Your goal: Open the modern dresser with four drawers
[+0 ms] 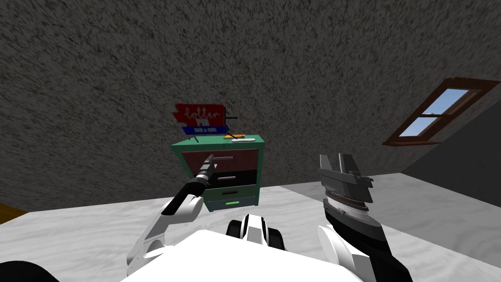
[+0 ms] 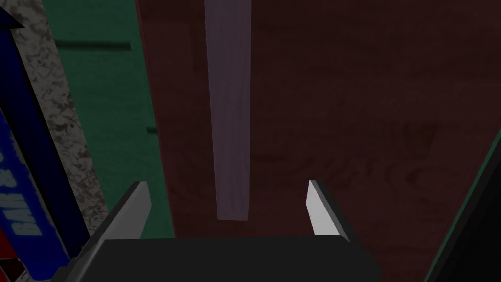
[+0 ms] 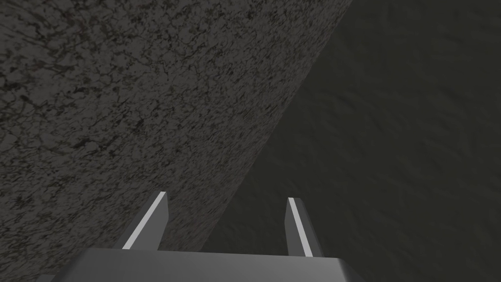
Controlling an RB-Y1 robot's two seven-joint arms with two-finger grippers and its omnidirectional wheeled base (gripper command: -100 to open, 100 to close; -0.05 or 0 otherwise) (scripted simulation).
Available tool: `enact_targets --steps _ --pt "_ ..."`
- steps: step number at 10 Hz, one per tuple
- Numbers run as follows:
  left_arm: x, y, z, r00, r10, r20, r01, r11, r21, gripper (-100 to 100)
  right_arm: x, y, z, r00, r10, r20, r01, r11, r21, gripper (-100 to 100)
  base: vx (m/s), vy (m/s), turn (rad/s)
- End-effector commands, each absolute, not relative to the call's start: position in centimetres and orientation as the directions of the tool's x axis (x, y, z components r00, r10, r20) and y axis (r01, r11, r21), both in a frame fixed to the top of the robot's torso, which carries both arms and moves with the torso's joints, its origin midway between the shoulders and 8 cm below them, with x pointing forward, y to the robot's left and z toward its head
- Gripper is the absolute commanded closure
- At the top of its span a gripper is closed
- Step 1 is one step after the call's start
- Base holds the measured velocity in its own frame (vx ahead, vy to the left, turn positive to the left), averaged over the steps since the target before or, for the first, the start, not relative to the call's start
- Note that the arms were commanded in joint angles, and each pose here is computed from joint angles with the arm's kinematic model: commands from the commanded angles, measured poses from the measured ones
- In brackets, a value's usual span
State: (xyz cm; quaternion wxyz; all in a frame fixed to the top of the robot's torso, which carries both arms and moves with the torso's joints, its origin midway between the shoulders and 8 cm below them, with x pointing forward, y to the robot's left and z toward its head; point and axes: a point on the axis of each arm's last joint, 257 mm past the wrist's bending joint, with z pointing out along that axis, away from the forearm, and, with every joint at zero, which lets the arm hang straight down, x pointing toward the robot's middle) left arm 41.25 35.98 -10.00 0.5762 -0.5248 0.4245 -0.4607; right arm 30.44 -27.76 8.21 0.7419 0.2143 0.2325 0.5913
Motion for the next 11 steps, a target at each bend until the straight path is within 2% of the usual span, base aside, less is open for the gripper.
enact_targets --steps 1,2,8,10,11 --pt "41.1 36.0 -9.6 0.216 -0.976 -0.007 0.088 0.026 -0.996 -100 30.4 -27.8 8.2 0.193 0.977 -0.092 -0.778 0.209 0.593 0 0.063 0.024 -0.005" --pt "41.1 36.0 -9.5 0.216 -0.976 -0.007 0.086 0.026 -0.996 100 30.4 -27.8 8.2 0.193 0.977 -0.092 -0.778 0.209 0.593 0 0.008 0.004 0.001" --pt "40.4 35.6 -9.4 0.207 -0.978 -0.006 0.080 0.023 -0.997 100 30.4 -27.8 8.2 0.192 0.977 -0.091 -0.778 0.209 0.593 0 -0.149 -0.035 0.013" --pt "42.0 38.2 -7.8 0.198 -0.980 0.003 0.146 0.027 -0.989 100 30.4 -27.8 8.2 0.193 0.977 -0.092 -0.778 0.209 0.593 0 -0.266 0.062 0.370" --pt "42.7 38.9 -7.8 0.190 -0.982 0.006 0.148 0.022 -0.989 100 30.4 -27.8 8.2 0.193 0.977 -0.092 -0.778 0.209 0.593 0 -0.115 0.075 0.433"
